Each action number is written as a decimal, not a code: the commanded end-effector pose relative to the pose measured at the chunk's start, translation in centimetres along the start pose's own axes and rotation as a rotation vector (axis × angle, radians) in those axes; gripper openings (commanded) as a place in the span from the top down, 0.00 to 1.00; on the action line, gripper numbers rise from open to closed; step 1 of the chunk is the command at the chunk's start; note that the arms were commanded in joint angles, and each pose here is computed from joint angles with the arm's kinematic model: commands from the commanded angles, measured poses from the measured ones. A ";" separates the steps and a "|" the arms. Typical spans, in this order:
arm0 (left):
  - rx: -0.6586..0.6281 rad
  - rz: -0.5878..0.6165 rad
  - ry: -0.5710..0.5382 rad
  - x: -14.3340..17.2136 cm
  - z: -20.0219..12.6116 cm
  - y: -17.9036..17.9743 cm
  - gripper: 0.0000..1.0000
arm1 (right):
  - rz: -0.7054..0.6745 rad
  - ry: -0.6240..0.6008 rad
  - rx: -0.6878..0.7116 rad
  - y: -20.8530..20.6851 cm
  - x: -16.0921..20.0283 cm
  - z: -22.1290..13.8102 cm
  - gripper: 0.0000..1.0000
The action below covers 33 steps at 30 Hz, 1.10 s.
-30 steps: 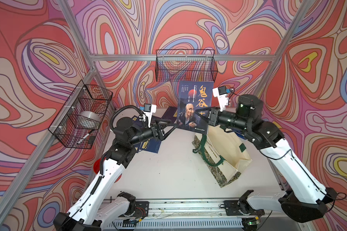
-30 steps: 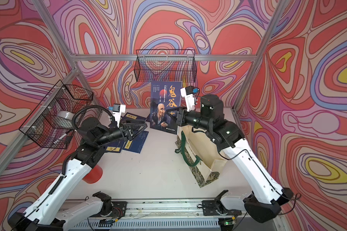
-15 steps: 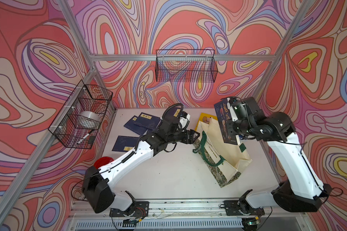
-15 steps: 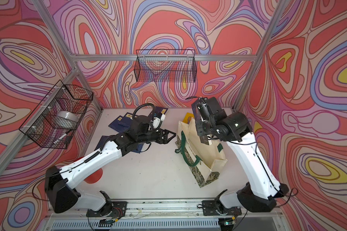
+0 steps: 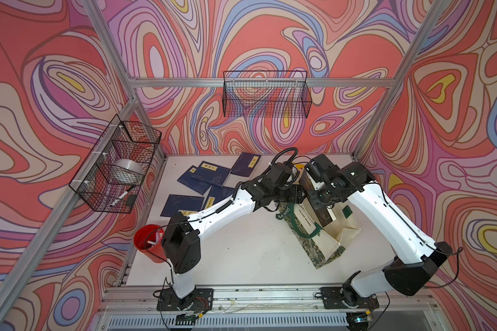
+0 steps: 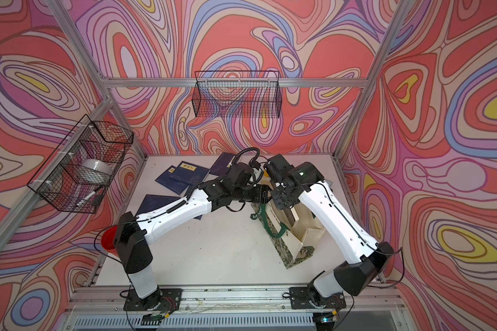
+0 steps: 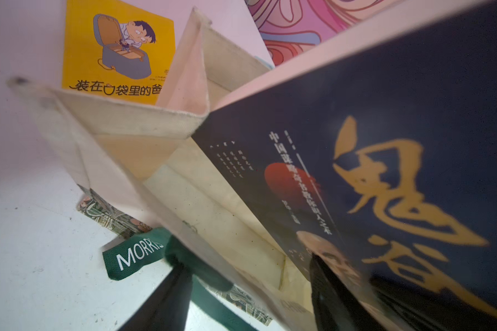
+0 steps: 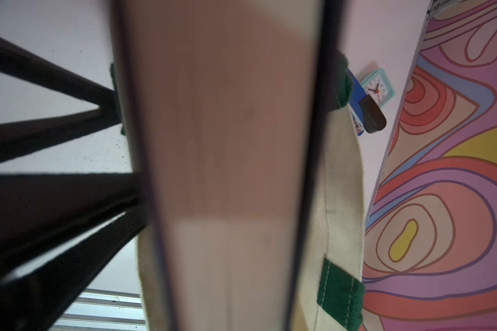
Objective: Put the books into the canvas bag
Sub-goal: Move the canvas bag to the center of the board.
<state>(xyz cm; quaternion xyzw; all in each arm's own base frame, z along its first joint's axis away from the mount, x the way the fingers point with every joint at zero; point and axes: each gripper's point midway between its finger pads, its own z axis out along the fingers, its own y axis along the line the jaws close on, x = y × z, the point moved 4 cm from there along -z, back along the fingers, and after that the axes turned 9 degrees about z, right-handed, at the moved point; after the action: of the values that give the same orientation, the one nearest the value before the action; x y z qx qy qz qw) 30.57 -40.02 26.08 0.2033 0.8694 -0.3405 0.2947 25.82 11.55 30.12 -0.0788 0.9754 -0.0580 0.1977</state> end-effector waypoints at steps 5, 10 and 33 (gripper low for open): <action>-0.249 0.060 -0.003 -0.3 -1.8 3.2 1.00 | 0.048 -0.088 -0.224 2.7 -1.9 -0.4 1.00; -0.317 0.060 -0.040 -2.1 -5.2 6.8 1.00 | 0.093 -0.108 -0.435 6.1 -4.1 -0.3 1.00; 0.125 0.274 0.040 -4.3 -9.4 15.9 1.00 | 0.000 0.117 -0.651 18.8 -9.6 10.8 1.00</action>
<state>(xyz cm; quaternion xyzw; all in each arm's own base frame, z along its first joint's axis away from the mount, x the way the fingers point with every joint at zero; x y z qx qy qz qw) 39.24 -22.71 26.36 0.2975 0.8488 -0.3068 0.3114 36.19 29.13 20.59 -0.1047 0.9669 0.2060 0.1084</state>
